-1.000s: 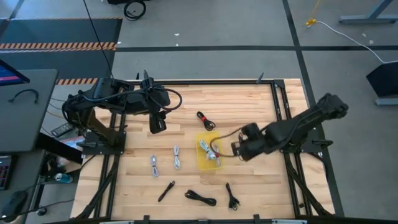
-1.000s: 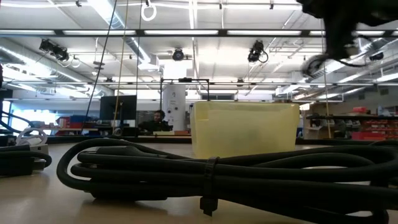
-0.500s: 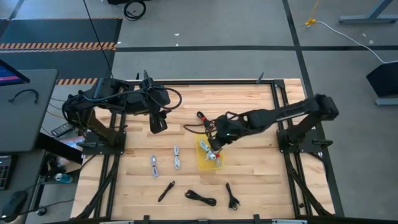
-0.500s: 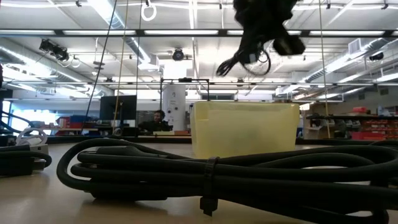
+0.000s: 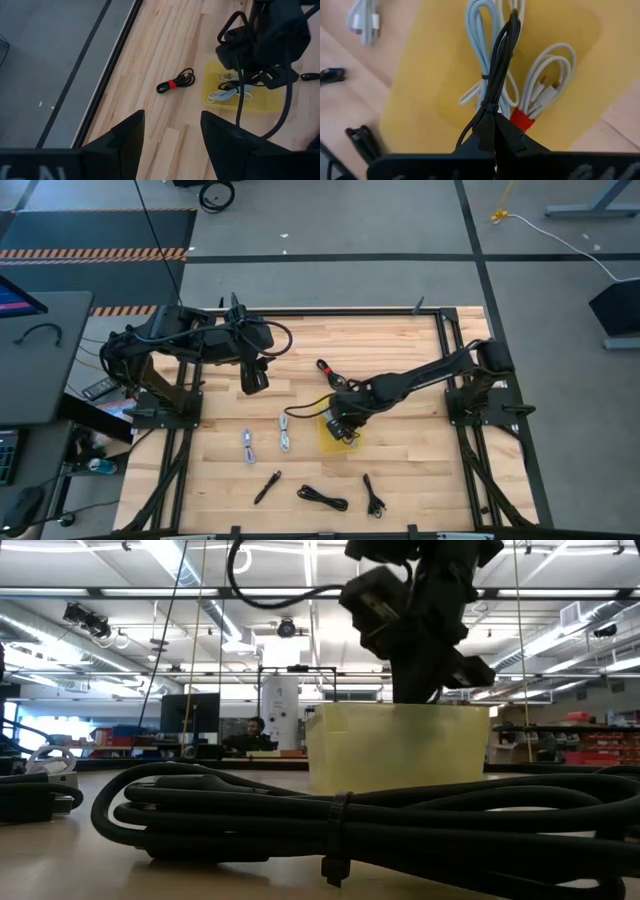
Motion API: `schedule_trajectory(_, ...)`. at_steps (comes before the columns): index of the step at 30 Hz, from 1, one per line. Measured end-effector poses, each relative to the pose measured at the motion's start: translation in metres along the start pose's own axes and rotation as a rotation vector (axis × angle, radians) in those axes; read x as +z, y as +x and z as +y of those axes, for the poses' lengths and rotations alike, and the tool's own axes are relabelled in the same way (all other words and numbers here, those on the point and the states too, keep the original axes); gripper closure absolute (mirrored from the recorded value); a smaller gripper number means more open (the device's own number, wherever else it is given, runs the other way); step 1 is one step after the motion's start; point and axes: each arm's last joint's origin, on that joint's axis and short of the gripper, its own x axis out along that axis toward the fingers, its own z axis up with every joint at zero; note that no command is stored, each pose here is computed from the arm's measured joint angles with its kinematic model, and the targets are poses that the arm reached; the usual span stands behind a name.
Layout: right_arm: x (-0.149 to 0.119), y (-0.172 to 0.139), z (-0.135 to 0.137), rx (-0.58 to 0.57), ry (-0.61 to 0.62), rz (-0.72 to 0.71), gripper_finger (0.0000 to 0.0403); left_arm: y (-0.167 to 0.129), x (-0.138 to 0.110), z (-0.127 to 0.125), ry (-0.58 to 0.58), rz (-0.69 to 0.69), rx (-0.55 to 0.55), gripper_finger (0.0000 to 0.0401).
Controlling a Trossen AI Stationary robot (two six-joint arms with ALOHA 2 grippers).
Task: Pick and place USB-C Cables
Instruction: Put the black charger cable into the yellow bin
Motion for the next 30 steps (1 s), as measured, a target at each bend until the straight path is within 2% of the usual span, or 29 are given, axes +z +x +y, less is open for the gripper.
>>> schedule_trajectory(8,0.001,0.001,0.000,-0.003,-0.032,-0.018,0.0395,0.000,0.000,0.000,-0.008,0.000,0.000,0.0200)
schedule_trajectory(16,0.001,-0.010,0.006,0.083,-0.082,-0.014,0.0329,0.000,0.000,0.000,-0.010,-0.001,0.000,0.0200)
schedule_trajectory(22,0.001,-0.013,0.006,0.102,-0.093,0.001,0.0278,0.000,0.000,0.000,-0.013,0.000,0.000,0.0200)
schedule_trajectory(26,0.006,-0.027,0.010,0.192,-0.106,-0.027,0.0264,0.000,0.000,0.000,0.001,0.000,0.000,0.0200)
schedule_trajectory(30,0.017,-0.058,0.016,0.349,-0.164,-0.142,0.0262,0.002,0.001,0.000,0.046,0.003,0.008,0.0200)
